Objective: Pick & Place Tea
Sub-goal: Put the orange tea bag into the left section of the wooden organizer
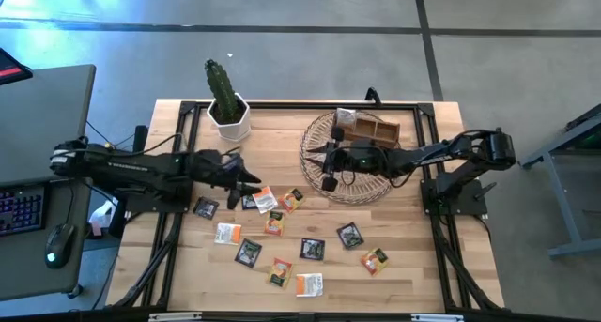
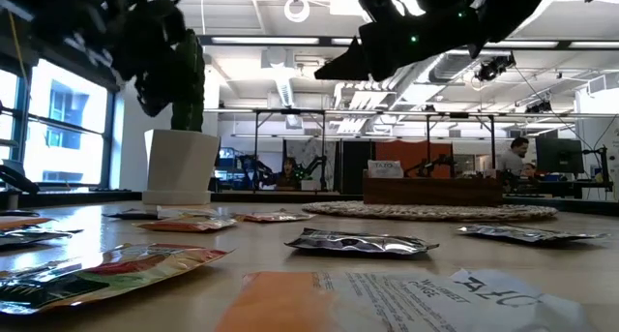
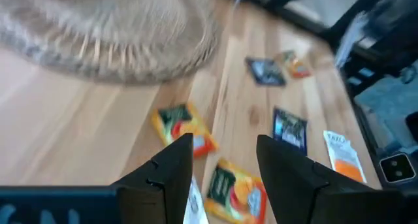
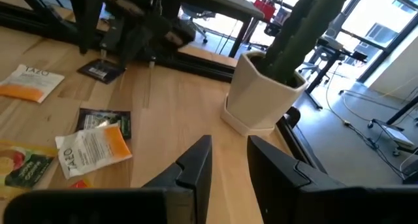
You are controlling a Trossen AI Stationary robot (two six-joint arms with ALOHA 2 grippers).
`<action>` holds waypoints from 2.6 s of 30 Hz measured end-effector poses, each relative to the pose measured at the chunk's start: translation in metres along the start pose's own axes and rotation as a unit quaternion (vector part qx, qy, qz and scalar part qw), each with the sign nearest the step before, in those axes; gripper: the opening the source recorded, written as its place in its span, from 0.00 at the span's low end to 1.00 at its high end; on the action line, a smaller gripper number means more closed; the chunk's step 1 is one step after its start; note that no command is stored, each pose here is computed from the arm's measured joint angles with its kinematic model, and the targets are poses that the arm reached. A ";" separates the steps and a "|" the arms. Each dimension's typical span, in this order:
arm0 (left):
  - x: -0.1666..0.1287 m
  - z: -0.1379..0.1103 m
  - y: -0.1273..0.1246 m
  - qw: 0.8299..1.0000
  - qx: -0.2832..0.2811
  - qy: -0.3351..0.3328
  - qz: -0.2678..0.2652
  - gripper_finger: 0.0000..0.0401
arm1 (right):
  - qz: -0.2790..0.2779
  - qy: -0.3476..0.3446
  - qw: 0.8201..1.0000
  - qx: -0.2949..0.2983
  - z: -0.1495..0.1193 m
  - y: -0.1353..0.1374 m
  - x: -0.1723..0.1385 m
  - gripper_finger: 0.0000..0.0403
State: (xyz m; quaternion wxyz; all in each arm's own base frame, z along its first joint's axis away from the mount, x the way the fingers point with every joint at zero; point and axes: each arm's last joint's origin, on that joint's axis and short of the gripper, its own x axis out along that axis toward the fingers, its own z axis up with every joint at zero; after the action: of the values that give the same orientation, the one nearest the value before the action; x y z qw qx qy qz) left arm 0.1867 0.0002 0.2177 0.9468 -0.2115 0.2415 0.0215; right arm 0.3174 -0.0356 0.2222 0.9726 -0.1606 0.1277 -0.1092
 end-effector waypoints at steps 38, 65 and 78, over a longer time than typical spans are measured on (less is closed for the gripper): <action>0.027 -0.128 -0.109 0.788 -0.384 0.304 0.373 0.41 | 0.006 0.019 1.000 -0.002 -0.004 0.001 0.000 0.23; 0.037 -0.060 -0.096 0.867 -0.204 0.290 0.351 0.00 | 0.090 -0.028 0.990 0.102 0.003 0.003 0.000 0.23; 0.058 0.046 -0.091 0.918 0.160 0.131 0.339 0.00 | 0.093 0.011 0.957 0.276 -0.008 -0.012 0.002 0.23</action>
State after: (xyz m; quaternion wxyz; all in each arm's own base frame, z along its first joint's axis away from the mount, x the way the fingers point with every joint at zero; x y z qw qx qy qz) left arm 0.2711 -0.0668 0.2627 0.8639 0.0368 0.4206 0.2747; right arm 0.3152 -0.0496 0.2190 0.9834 0.1281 0.1181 -0.0513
